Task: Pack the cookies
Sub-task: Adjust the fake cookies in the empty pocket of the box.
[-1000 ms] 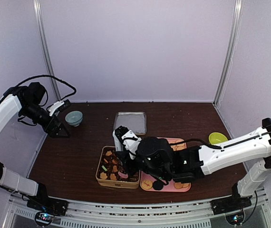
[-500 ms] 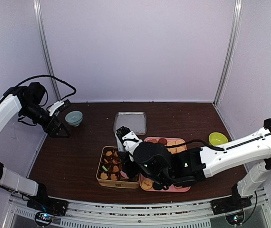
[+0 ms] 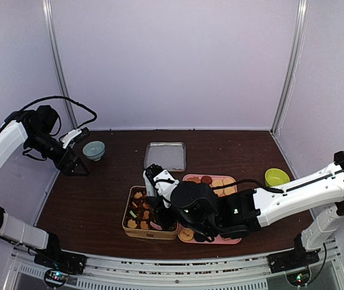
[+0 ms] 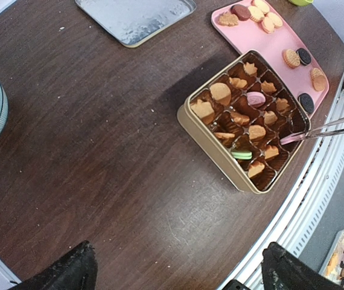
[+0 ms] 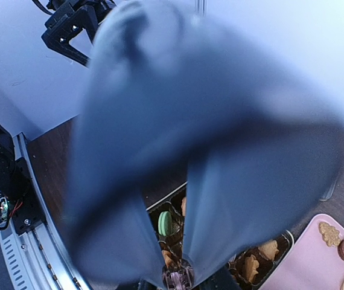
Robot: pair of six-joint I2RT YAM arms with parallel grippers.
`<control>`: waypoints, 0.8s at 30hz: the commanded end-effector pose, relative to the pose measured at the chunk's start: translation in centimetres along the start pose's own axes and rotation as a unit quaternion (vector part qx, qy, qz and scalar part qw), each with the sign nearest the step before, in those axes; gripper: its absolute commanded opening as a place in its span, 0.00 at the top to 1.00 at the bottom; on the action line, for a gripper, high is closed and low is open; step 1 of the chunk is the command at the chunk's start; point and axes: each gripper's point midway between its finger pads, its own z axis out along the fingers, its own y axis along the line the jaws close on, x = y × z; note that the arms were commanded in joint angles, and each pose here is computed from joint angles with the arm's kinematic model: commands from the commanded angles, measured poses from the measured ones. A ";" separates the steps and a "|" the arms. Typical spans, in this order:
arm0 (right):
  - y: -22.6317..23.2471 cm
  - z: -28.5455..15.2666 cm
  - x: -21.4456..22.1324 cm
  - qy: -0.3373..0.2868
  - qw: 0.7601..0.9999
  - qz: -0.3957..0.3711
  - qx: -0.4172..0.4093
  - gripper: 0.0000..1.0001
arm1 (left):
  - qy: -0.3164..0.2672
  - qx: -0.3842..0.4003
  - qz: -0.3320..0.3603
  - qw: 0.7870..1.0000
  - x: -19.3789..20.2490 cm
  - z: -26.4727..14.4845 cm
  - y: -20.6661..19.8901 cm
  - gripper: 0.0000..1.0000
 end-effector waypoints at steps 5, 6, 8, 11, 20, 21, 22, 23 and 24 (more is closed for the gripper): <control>-0.3 0.8 2.0 0.031 0.999 -0.007 0.005 1.00 | -0.015 -0.001 0.012 1.000 -0.3 -0.6 -0.4 0.02; -0.5 0.9 2.4 0.035 0.999 -0.008 0.007 1.00 | -0.015 -0.001 0.012 1.000 -0.3 -0.6 -0.4 0.02; -0.7 0.9 3.2 0.043 0.999 -0.009 0.009 1.00 | -0.014 -0.002 0.013 1.000 -0.3 -0.6 -0.3 0.02; -0.8 1.0 4.0 0.053 0.998 -0.011 0.009 1.00 | -0.014 -0.001 0.012 1.000 -0.4 -0.6 -0.3 0.02; -1.6 1.4 5.2 0.081 0.996 -0.024 0.029 1.00 | -0.016 0.002 0.010 1.000 -0.6 -0.6 -0.2 0.02; -1.7 1.5 5.4 0.085 0.996 -0.025 0.032 1.00 | -0.016 0.003 0.010 1.000 -0.7 -0.6 -0.2 0.02; -1.8 1.6 5.5 0.088 0.995 -0.025 0.036 1.00 | -0.016 0.002 0.011 1.000 -0.7 -0.6 -0.2 0.02; -1.9 1.7 5.9 0.093 0.995 -0.026 0.040 1.00 | -0.016 0.002 0.012 1.000 -0.7 -0.6 -0.2 0.02; -2.2 1.7 6.2 0.097 0.994 -0.025 0.045 1.00 | -0.016 0.001 0.013 1.000 -0.8 -0.5 -0.1 0.02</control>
